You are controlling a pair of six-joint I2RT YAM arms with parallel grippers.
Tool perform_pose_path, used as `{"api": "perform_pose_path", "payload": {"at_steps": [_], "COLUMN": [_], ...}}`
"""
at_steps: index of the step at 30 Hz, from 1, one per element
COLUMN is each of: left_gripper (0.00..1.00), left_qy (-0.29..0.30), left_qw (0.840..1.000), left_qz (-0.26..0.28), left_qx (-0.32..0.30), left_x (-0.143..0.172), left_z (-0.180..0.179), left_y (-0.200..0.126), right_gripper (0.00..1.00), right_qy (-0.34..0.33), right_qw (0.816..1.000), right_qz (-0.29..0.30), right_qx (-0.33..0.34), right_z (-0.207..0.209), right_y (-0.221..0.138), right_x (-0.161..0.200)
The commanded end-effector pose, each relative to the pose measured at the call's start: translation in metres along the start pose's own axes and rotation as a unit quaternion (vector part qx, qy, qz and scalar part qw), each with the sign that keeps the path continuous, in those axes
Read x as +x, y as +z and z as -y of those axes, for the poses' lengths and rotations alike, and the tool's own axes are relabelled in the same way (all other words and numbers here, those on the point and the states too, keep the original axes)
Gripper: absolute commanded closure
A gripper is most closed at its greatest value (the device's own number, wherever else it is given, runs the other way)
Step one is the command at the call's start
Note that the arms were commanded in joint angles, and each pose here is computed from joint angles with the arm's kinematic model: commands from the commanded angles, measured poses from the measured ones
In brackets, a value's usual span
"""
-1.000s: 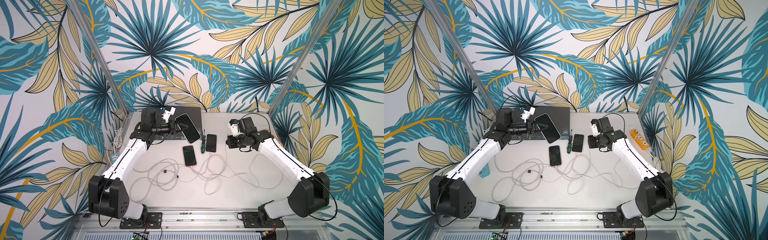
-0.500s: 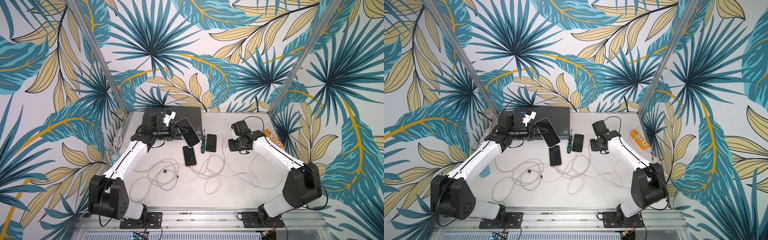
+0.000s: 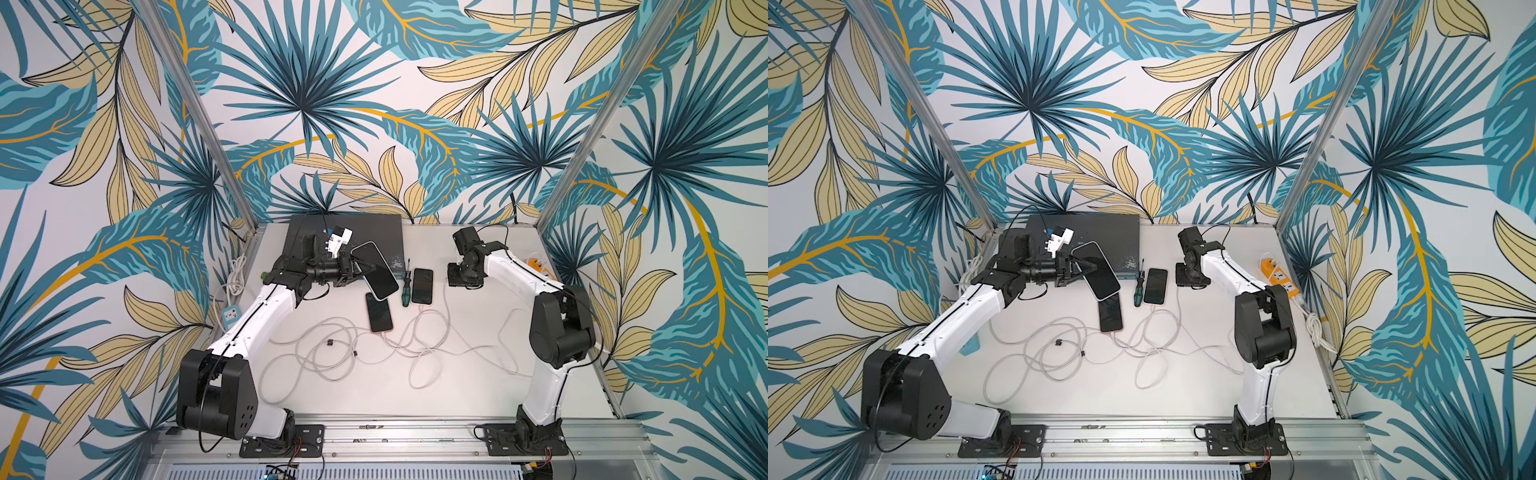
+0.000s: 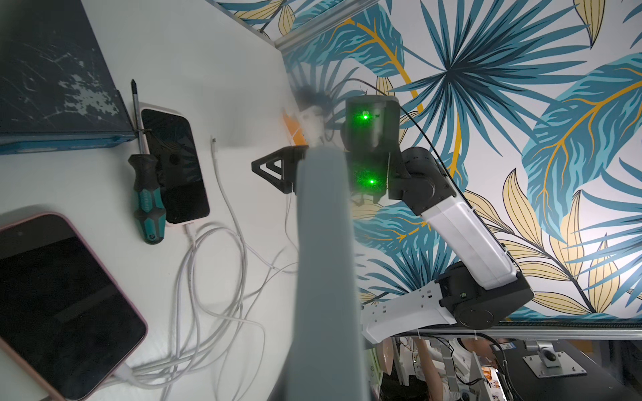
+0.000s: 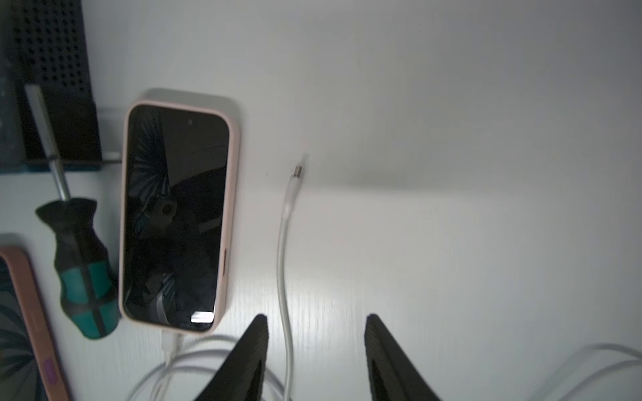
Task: Plug the charging cable into the phone
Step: Place the charging cable at the center of the board, then pick up the charging cable from the center of the board.
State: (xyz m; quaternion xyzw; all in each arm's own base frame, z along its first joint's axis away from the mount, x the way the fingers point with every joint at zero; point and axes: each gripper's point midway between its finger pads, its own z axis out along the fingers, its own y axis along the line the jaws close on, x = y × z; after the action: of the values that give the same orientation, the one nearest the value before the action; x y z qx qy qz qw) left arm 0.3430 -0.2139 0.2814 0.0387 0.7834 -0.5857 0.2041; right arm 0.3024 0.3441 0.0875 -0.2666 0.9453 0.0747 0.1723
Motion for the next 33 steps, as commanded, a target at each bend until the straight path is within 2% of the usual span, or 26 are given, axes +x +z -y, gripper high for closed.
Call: {"api": "perform_pose_path", "payload": {"at_steps": [1, 3, 5, 7, 14, 19, 22, 29, 33], "left_gripper": [1.00, 1.00, 1.00, 1.00, 1.00, 1.00, 1.00, 1.00, 1.00], "left_qy": [0.051, 0.049, 0.049, 0.049, 0.049, 0.046, 0.045, 0.046, 0.046], "left_qw": [0.998, 0.999, 0.999, 0.999, 0.999, 0.999, 0.999, 0.999, 0.999], "left_qz": [0.009, 0.007, 0.006, 0.005, 0.003, 0.002, 0.001, -0.001, -0.001], "left_qx": [0.022, 0.021, 0.021, 0.020, 0.018, 0.016, 0.016, 0.013, 0.012], "left_x": [0.000, 0.001, 0.002, 0.002, 0.004, 0.006, 0.007, 0.009, 0.010], "left_z": [0.025, 0.024, 0.024, 0.023, 0.022, 0.020, 0.020, 0.019, 0.018], "left_y": [-0.010, -0.010, -0.010, -0.010, -0.010, -0.010, -0.010, -0.011, -0.011], "right_gripper": [0.57, 0.59, 0.61, 0.62, 0.72, 0.76, 0.76, 0.71, 0.70], "right_qy": [0.058, 0.097, 0.117, 0.119, 0.124, 0.115, 0.103, 0.065, 0.044], "right_qw": [0.998, 0.993, 0.985, 0.980, 0.976, 0.977, 0.982, 0.990, 0.991], "right_qz": [-0.005, 0.002, 0.004, 0.010, -0.029, -0.065, -0.080, -0.111, -0.126], "right_qx": [-0.031, -0.064, -0.128, -0.159, -0.177, -0.169, -0.139, -0.057, -0.025], "right_z": [0.005, 0.013, -0.001, -0.011, -0.020, -0.023, -0.020, -0.008, -0.016], "right_y": [0.010, 0.016, 0.022, 0.024, 0.049, 0.068, 0.076, 0.081, 0.083], "right_x": [-0.008, -0.021, -0.031, -0.037, -0.025, -0.011, -0.005, 0.011, 0.023]}}
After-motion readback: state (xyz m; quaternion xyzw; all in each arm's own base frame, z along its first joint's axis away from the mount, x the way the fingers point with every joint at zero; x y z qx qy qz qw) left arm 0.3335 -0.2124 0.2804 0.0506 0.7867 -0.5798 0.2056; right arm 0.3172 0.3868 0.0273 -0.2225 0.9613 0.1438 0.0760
